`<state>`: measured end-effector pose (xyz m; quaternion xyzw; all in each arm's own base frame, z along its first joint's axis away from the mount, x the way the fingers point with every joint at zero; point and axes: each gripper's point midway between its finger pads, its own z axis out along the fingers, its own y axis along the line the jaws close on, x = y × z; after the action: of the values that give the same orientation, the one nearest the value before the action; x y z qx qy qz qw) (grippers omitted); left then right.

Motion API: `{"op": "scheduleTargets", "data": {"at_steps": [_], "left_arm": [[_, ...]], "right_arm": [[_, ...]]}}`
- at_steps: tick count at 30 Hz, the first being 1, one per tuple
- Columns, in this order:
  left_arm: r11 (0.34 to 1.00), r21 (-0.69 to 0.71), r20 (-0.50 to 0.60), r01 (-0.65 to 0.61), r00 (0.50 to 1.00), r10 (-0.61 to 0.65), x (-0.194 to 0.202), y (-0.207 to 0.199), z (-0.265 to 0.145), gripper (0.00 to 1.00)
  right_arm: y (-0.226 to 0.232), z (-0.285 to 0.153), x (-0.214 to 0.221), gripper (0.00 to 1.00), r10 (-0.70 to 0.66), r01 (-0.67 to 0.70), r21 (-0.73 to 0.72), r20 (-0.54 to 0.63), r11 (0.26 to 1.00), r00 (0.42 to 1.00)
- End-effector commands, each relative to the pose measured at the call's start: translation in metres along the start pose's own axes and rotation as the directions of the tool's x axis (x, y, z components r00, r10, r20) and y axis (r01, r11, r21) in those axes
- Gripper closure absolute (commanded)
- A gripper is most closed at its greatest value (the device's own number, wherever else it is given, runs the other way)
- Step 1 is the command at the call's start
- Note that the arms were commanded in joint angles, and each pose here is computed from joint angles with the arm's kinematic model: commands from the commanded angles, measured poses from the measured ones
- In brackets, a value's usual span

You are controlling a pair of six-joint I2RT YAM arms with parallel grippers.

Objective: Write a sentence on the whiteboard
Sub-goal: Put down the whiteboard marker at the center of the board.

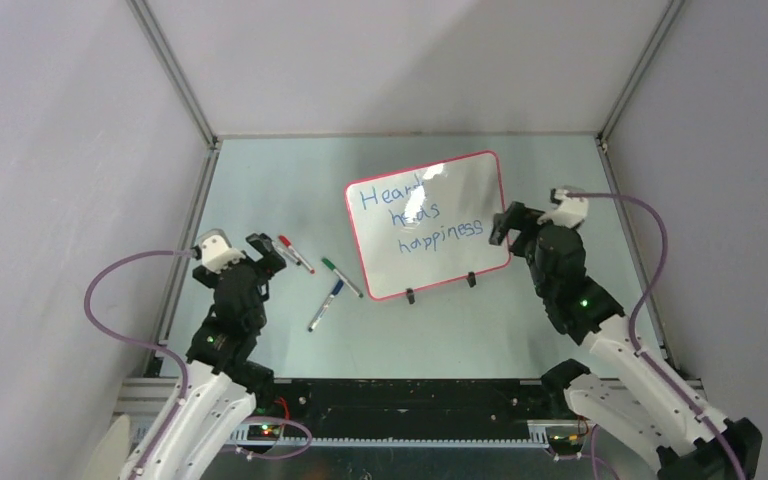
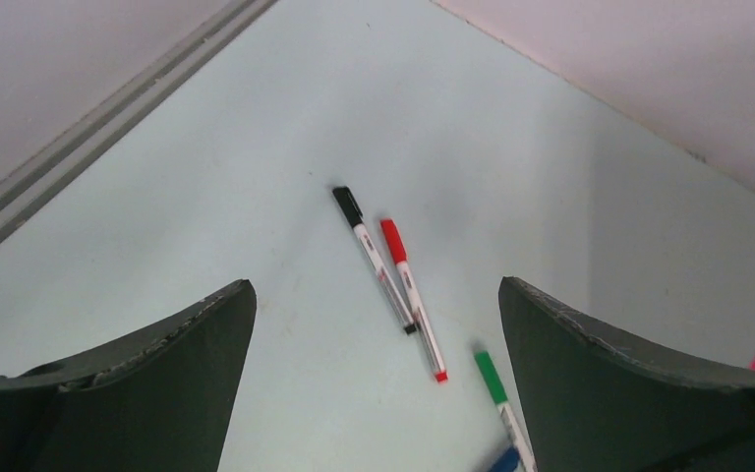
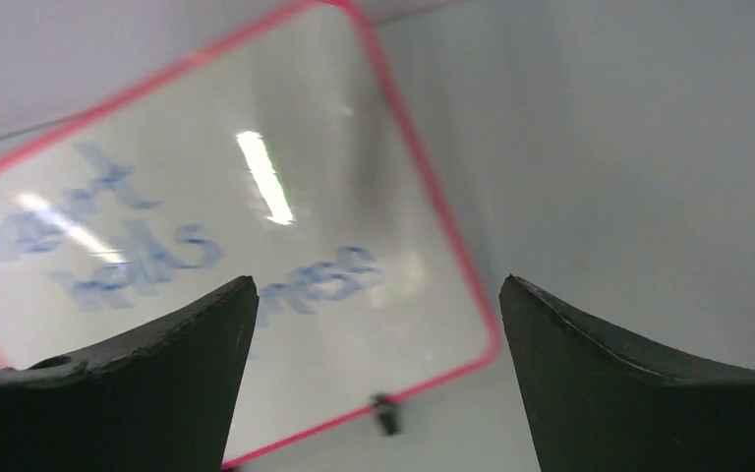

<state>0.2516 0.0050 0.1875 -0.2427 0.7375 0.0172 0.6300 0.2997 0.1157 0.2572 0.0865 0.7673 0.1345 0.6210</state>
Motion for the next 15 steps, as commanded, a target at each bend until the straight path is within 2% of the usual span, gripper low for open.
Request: {"op": "scheduleTargets", "data": {"at_steps": [1,2,3,5,6,7,8,9,10,11,13,14,15], "left_arm": [[0.998,0.062,0.059,0.025,0.998,-0.028,-0.016,-0.009,0.020,0.01],[0.999,0.032,0.083,0.023,0.996,-0.025,-0.020,-0.003,0.029,0.01],[1.000,0.001,0.084,0.016,0.996,-0.016,-0.014,0.007,0.036,0.01],[1.000,-0.016,0.139,0.001,0.990,0.002,-0.017,0.013,0.049,0.01],[0.999,-0.036,0.125,-0.024,0.992,0.028,-0.004,0.021,0.055,0.01],[0.999,-0.038,0.182,-0.035,0.982,0.041,-0.014,0.023,0.059,0.01],[0.996,-0.051,0.169,-0.071,0.982,0.079,0.000,0.030,0.061,0.01],[0.995,-0.038,0.243,-0.091,0.965,0.097,-0.014,0.028,0.062,0.00],[0.991,-0.045,0.229,-0.123,0.965,0.130,0.003,0.034,0.064,0.01],[0.991,-0.028,0.280,-0.129,0.951,0.131,-0.005,0.032,0.065,0.01],[0.988,-0.009,0.270,-0.152,0.951,0.149,0.007,0.033,0.071,0.01],[0.989,-0.001,0.276,-0.151,0.950,0.146,0.007,0.031,0.074,0.01],[0.984,0.013,0.267,-0.178,0.949,0.168,0.009,0.028,0.078,0.01]], "right_arm": [[-0.085,0.004,0.017,0.03,-0.114,0.098,0.275,0.041,0.956,0.993],[-0.100,0.006,0.030,0.03,-0.151,0.133,0.307,0.036,0.942,0.988],[-0.109,0.010,0.019,0.03,-0.134,0.091,0.329,0.110,0.940,0.985],[-0.125,0.018,0.025,0.02,-0.137,0.077,0.317,0.170,0.945,0.976],[-0.129,0.021,0.030,0.02,-0.138,0.071,0.289,0.219,0.955,0.966],[-0.146,0.022,0.032,0.03,-0.139,0.058,0.317,0.239,0.947,0.961],[-0.152,0.020,0.034,0.04,-0.155,0.071,0.282,0.291,0.957,0.944],[-0.155,0.021,0.041,0.06,-0.175,0.100,0.261,0.284,0.960,0.943],[-0.156,0.021,0.046,0.05,-0.203,0.138,0.232,0.285,0.963,0.937],[-0.160,0.025,0.055,0.02,-0.208,0.148,0.236,0.253,0.960,0.945],[-0.170,0.031,0.064,0.01,-0.202,0.143,0.262,0.215,0.955,0.955],[-0.171,0.031,0.058,0.01,-0.203,0.131,0.274,0.250,0.953,0.947],[-0.176,0.034,0.066,0.01,-0.197,0.125,0.287,0.237,0.950,0.951]]}}
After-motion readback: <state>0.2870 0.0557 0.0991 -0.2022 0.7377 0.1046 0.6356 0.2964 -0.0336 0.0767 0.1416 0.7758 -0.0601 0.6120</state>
